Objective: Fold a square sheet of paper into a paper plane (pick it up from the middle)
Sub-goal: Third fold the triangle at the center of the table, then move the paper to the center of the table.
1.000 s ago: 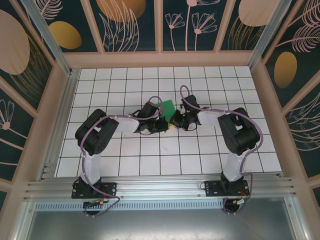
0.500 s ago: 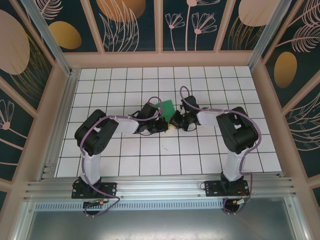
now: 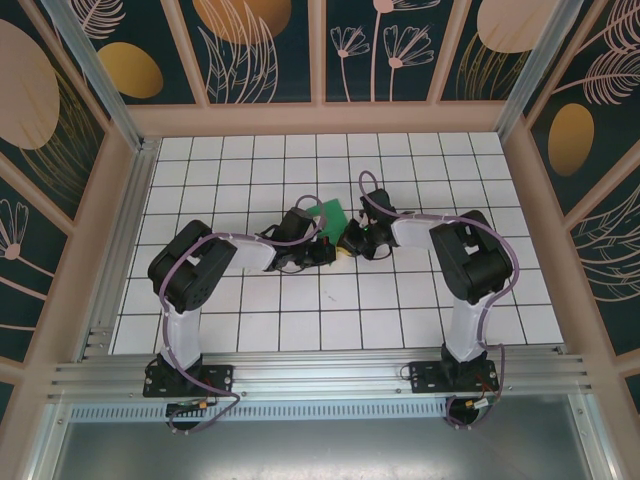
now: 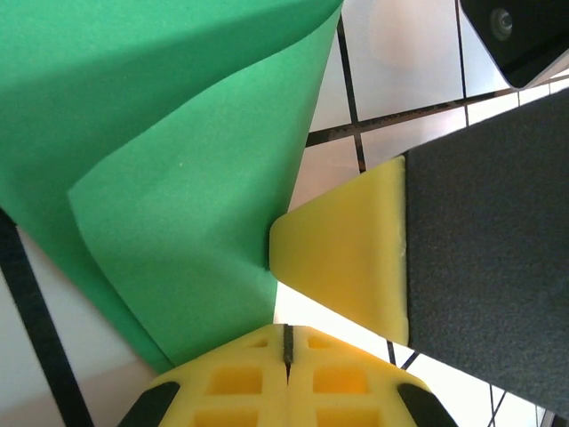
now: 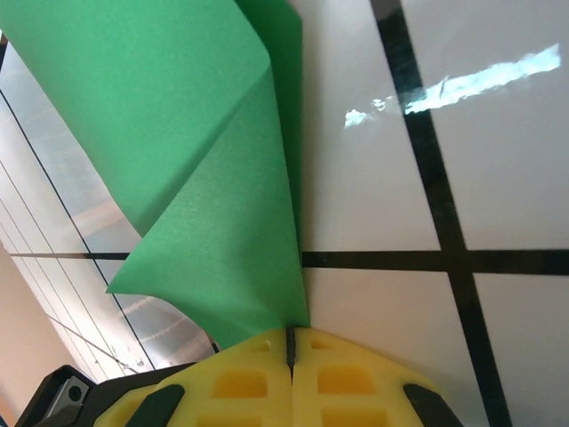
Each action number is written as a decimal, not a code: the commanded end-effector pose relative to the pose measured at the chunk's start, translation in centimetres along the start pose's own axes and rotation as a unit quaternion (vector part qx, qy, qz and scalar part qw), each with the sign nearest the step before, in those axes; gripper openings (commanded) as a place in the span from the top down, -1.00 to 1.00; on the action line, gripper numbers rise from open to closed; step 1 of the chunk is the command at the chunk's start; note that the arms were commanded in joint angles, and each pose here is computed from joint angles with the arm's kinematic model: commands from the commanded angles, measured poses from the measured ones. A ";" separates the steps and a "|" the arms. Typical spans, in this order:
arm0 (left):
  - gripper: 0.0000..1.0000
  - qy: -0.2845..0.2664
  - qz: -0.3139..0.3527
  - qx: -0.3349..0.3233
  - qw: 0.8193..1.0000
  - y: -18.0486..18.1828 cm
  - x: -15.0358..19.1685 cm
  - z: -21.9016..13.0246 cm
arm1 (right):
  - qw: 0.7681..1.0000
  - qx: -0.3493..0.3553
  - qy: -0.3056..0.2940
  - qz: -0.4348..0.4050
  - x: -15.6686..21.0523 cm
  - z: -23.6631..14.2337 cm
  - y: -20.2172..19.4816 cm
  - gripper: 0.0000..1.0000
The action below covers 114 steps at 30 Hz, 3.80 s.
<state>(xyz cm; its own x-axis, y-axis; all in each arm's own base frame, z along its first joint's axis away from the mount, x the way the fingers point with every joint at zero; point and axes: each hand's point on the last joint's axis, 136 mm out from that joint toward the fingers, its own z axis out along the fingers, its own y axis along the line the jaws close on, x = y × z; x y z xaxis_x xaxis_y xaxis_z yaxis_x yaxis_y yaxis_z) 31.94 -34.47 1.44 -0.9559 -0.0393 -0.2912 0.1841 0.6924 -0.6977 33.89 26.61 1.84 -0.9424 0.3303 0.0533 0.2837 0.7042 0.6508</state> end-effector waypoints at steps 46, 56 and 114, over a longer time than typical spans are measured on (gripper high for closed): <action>0.43 -0.024 0.031 -0.101 0.994 0.2 -1.0 -5.8 | 0.978 0.006 -0.167 -0.124 -9.5 -9.3 3.2 0.12; 0.15 -0.141 -0.043 -0.120 0.982 0.4 -4.4 -8.2 | 0.979 -0.060 -0.023 -0.191 -4.5 -4.5 4.1 -0.09; -0.02 -0.153 0.282 0.030 0.947 -7.9 3.0 -6.4 | 0.980 0.071 -0.129 0.131 2.4 -7.1 -2.4 1.00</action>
<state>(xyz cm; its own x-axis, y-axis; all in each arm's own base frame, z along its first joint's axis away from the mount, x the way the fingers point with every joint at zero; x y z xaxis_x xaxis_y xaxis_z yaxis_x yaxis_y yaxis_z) 26.22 -34.19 9.56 -0.6608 0.0837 -0.7459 0.5816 0.6853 -0.4383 30.16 21.53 5.81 -0.7859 0.6180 -0.0226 0.5082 0.6661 0.5459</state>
